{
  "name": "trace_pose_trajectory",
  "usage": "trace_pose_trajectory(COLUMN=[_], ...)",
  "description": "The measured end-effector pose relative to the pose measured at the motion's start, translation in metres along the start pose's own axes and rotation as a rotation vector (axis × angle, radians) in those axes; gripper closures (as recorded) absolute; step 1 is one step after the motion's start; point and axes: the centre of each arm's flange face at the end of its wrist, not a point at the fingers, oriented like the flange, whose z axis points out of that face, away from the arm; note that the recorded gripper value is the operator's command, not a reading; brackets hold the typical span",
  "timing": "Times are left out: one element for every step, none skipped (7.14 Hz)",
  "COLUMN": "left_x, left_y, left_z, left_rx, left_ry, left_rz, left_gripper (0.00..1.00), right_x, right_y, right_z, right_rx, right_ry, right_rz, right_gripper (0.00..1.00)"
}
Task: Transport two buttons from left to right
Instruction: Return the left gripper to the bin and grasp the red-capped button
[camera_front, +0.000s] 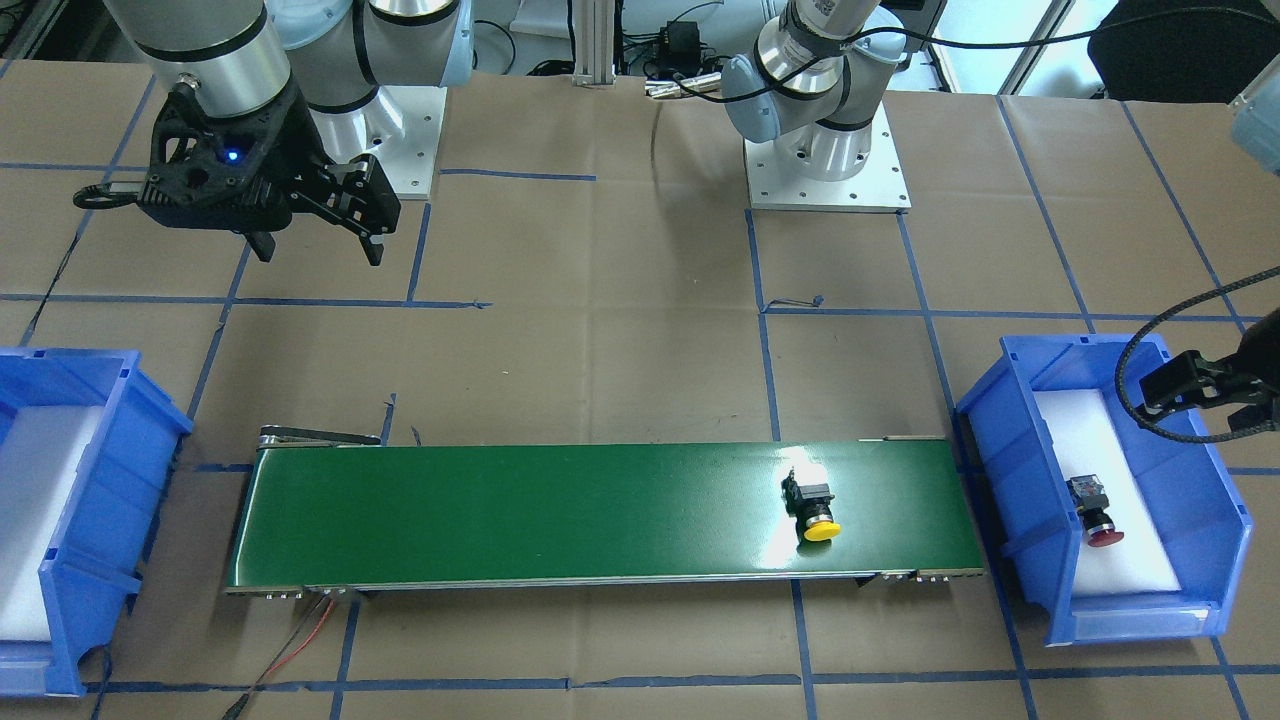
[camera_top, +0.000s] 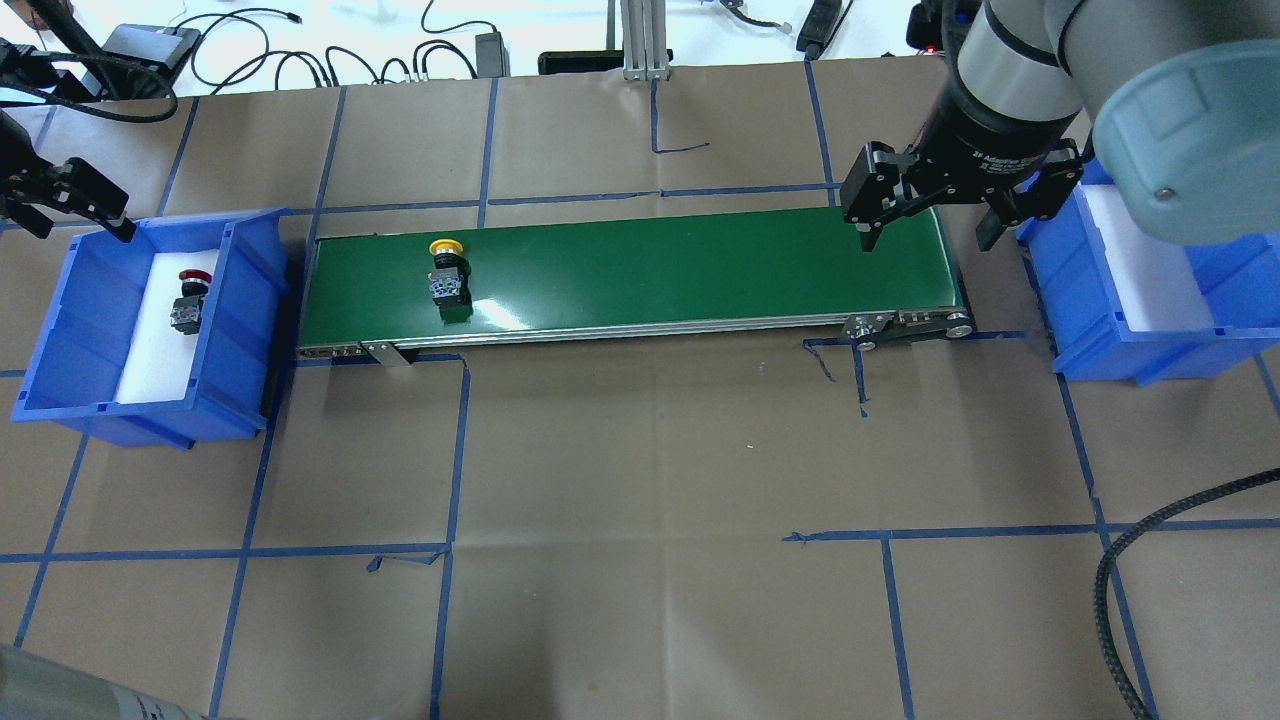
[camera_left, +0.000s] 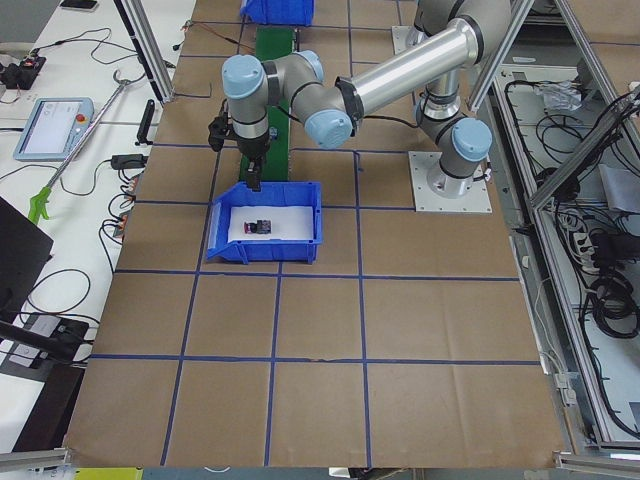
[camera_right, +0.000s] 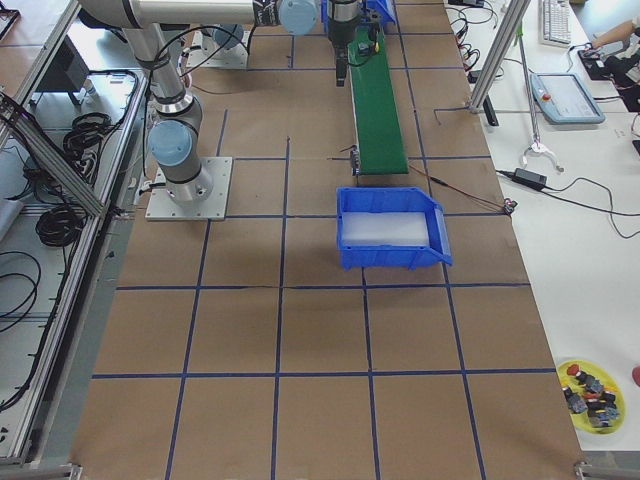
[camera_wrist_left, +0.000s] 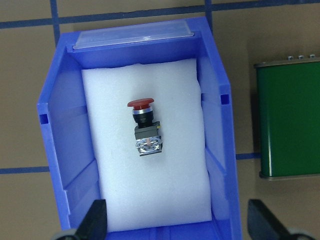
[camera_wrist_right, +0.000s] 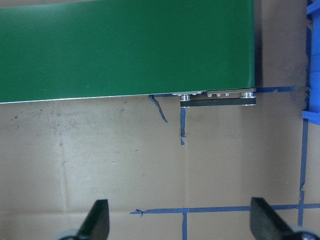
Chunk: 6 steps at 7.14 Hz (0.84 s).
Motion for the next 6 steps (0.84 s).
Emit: trace_pose_trajectory(left_x=[-0.008,-0.011,-0.012,-0.012,-0.012,-0.012], left_y=[-0.005,-0.010,-0.014,-0.016,-0.016,-0.015], left_z=[0.021,0.039,0.055,0.074,0.095,0.112], left_rx=[0.007,0.006,0.003,0.004,0.009,0.010], left_ry=[-0.002,0.001,0.006,0.006,0.003,0.002], left_rz=[0.013,0.018,0.020,0.020,0.018,0.015], left_gripper=[0.01,0.01,0.01,0.01,0.01,0.01], right_x=[0.005,0.007,0.008,0.008,0.008,0.008], right_y=[-0.001,-0.001,-0.002,-0.002,-0.002,-0.003], right_z=[-0.002,-0.002,0.000,0.001,0.003,0.003], right_rx=[0.002,0.002,-0.002,-0.009,-0.011,-0.011], right_ry=[-0.001,-0.001,-0.001,0.000,0.000,-0.001], right_rz=[0.010,0.015,0.017,0.017,0.017,0.016], right_gripper=[0.00,0.00,0.00,0.00,0.00,0.00])
